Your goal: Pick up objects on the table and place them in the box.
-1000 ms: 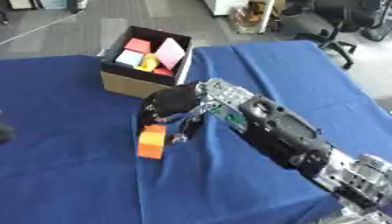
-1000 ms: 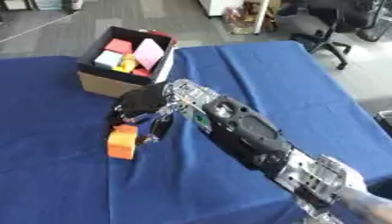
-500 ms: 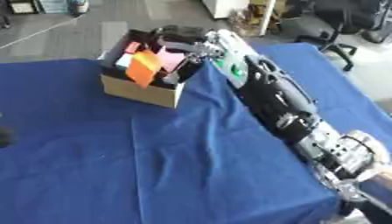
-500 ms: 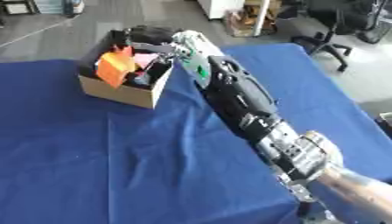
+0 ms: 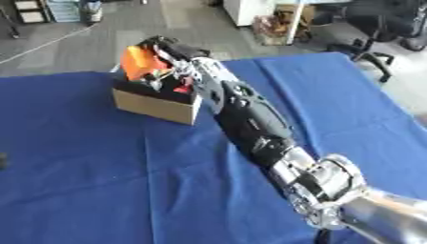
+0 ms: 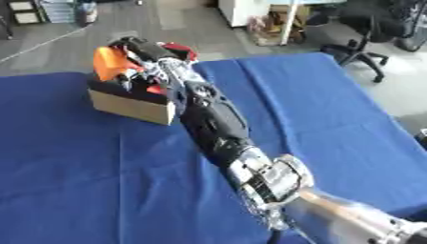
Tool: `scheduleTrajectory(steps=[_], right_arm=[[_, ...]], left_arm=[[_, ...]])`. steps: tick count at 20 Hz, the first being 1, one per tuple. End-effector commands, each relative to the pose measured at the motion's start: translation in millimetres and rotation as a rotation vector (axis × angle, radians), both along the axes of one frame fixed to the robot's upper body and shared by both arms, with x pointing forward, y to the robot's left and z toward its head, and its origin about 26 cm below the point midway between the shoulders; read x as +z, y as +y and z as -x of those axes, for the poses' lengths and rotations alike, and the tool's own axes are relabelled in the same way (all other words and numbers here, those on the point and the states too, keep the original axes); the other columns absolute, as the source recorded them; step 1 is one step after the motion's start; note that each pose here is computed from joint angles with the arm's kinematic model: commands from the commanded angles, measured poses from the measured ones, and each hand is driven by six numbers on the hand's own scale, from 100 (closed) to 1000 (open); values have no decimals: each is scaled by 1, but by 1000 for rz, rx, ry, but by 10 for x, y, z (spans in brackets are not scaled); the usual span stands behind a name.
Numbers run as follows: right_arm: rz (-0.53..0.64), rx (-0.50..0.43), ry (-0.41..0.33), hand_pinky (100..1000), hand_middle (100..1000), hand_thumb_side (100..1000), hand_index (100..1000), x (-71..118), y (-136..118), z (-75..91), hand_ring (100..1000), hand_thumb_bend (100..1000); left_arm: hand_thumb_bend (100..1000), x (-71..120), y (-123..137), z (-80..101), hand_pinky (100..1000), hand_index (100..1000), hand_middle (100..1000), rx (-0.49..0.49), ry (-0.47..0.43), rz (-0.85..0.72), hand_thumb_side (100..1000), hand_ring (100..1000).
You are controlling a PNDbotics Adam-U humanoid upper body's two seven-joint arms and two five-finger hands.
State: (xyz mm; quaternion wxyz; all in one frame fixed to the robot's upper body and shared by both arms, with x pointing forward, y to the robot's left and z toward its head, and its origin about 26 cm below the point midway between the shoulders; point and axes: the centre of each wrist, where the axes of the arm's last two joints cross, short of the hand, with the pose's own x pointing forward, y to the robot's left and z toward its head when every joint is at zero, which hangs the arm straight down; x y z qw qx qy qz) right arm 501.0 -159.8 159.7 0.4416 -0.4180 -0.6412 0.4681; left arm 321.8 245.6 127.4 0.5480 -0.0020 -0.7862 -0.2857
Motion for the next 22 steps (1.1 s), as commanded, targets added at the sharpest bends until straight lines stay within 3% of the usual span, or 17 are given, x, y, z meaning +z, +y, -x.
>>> scheduleTrajectory(steps=[1,7,9,13,19,22], right_arm=[[44,-100,-59,919,916,322,1000,126,5,-29,882,190],[125,-102,-138,941,967,308,1000,218,-34,-25,916,408],[151,-85,-148,947,977,261,1000,235,-43,-22,925,408],[132,-32,-181,940,972,100,1000,390,-137,3,919,334],[-76,108,-298,903,912,100,1000,665,-567,275,869,100],[-223,148,-326,887,891,100,1000,623,-835,533,853,100]], left_arm=[[100,91,-11,-4,793,867,632,-13,-29,2,782,680],[100,89,-3,-1,794,866,632,-9,-28,3,782,680],[100,87,-2,0,794,866,631,-8,-27,3,782,680],[100,76,19,5,794,866,630,1,-24,2,782,680],[100,32,72,25,794,866,630,27,-12,-1,784,680],[100,19,99,35,795,865,631,43,-9,0,787,682]])
